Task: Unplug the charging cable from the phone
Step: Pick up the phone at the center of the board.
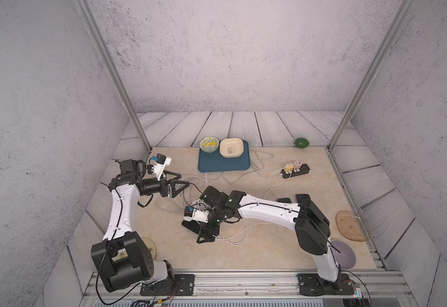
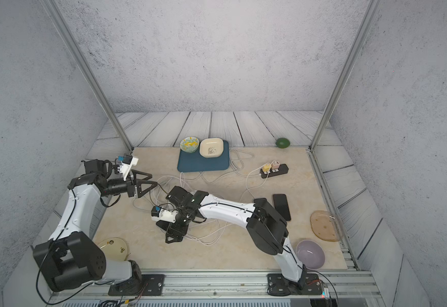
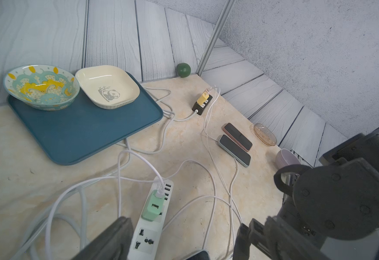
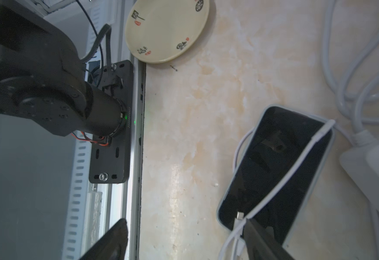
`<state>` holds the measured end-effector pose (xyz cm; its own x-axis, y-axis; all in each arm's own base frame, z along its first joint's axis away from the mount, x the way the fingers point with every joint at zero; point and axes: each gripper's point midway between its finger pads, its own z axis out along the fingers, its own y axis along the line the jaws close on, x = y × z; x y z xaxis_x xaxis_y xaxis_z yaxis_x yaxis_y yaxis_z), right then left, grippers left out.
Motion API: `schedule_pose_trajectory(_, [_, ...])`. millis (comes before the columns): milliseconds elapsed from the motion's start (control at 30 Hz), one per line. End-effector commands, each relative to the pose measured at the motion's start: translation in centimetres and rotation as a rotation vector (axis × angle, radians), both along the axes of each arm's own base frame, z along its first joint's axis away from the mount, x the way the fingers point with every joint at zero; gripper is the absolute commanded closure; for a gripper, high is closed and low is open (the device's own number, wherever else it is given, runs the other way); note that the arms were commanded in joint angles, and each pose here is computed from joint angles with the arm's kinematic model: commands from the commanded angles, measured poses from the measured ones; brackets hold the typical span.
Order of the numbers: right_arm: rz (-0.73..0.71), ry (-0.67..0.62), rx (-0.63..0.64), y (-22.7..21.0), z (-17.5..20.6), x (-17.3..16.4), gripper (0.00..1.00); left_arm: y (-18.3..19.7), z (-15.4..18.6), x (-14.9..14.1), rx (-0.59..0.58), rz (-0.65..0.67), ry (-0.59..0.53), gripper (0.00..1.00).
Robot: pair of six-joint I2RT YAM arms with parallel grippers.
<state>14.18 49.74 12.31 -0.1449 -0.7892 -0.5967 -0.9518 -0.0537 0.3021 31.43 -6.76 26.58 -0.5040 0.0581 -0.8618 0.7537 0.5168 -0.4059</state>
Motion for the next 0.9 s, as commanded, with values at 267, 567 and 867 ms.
schedule_pose_trajectory(267, [0.061, 0.108, -0.029, 1.7, -1.8, -1.3, 0.18, 0.5, 0.3, -0.1, -0.009, 0.022, -0.007, 0.02])
schedule_pose_trajectory(567, [0.015, 0.100, -0.102, 1.9, -4.2, -0.3, 0.08, 0.6, 0.3, -0.1, -0.004, 0.029, -0.013, 0.02])
schedule_pose_trajectory(867, [-0.021, 0.057, -0.161, 1.6, -5.6, 0.7, 0.01, 0.9, 0.4, -0.1, 0.000, 0.038, -0.015, 0.02])
